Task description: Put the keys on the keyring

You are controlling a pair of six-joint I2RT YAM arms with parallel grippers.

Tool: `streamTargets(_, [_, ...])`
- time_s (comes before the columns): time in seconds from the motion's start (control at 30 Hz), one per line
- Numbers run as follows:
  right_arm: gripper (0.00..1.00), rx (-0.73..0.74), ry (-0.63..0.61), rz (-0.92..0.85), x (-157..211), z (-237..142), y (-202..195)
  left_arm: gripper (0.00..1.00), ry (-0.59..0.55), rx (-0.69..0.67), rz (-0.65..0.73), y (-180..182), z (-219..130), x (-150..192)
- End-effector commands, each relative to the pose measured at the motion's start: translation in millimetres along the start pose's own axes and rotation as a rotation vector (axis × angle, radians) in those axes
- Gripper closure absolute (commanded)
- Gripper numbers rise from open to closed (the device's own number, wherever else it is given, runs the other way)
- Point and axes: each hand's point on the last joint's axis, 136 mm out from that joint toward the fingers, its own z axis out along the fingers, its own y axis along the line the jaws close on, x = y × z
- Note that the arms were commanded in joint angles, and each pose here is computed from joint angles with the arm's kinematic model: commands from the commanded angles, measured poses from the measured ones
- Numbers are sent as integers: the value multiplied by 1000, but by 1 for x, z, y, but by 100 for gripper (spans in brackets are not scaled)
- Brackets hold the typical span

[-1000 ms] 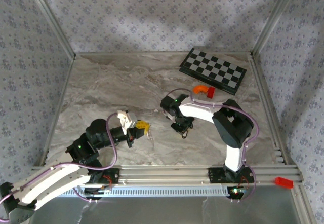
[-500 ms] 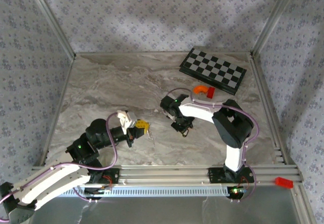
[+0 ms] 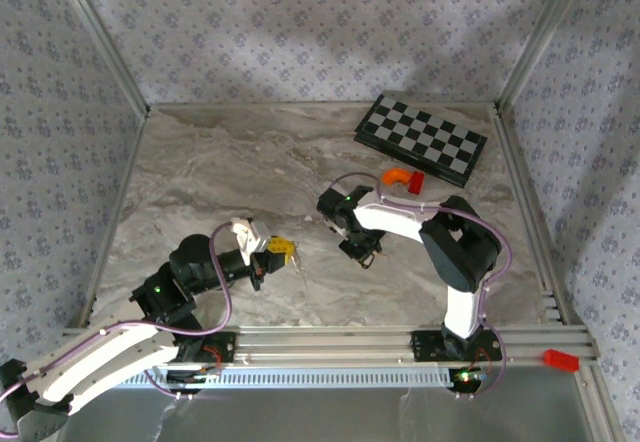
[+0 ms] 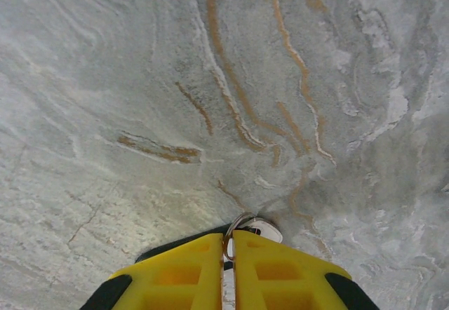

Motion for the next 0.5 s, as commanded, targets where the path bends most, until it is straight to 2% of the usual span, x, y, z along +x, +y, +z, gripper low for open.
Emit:
streamTargets(0.0, [86,10,-16,38,3,-9,-8,100,-29,3,-1,-1,-1,-7])
streamTargets(0.27, [89,-32,-53,76,-2,-15,-9,100,-31,6,1,-1,-1,-9])
streamTargets(0.3, [89,-46,-27,78,8,-8,-7,100,-30,5,1,-1,-1,-9])
streamTargets(0.47, [89,-99,-38,113,8,-7,-6,100,-31,6,2,-1,-1,-10])
